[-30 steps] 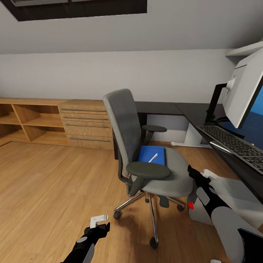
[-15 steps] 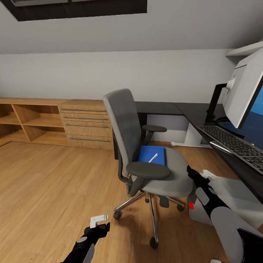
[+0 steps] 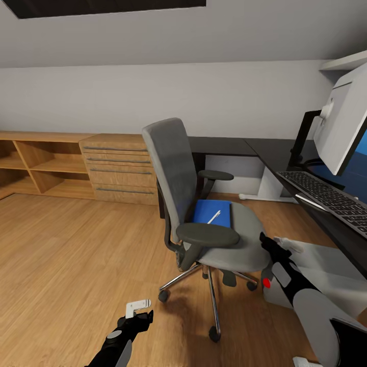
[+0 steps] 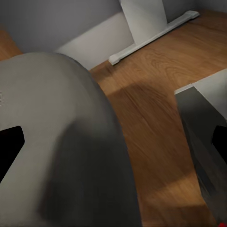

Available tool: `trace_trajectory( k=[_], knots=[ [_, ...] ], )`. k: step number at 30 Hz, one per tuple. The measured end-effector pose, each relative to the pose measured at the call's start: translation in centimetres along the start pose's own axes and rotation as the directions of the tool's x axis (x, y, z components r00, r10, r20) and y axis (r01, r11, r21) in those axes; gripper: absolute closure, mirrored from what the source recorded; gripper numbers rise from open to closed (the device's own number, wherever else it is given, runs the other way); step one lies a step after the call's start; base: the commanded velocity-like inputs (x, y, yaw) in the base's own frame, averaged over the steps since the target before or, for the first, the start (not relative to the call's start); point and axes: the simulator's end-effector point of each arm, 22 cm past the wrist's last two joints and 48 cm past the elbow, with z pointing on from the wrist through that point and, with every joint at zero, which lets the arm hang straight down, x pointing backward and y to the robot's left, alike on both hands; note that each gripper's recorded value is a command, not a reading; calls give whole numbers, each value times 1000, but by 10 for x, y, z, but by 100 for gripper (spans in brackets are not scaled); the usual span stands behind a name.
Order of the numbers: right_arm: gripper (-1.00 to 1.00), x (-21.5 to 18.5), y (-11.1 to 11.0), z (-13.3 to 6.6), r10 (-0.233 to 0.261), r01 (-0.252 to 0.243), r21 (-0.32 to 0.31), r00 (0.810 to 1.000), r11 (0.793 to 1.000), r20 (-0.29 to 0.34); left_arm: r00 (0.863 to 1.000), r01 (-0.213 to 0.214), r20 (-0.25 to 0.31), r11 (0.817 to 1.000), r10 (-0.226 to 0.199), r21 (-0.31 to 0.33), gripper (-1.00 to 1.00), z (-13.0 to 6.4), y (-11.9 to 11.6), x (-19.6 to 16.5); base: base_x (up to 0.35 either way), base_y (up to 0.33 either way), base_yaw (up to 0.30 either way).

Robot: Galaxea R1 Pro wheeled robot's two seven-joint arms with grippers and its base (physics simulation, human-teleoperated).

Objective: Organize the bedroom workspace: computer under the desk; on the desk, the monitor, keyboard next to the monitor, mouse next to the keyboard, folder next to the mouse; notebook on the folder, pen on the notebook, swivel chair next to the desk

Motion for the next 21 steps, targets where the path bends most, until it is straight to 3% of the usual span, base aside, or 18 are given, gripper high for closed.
trace_trajectory(
  k=[11, 21],
  knots=[
    [-100, 8, 16, -2, 14, -14, -16, 1000, 1000, -8, 1000, 0, 0, 1000, 0, -2, -100, 0, 0, 0, 0, 0, 5],
    [-100, 9, 17, -2, 17, -17, -17, 1000, 1000, -8, 1000, 1, 0, 1000, -1, -1, -100, 0, 0, 0, 0, 0, 69]
  ],
)
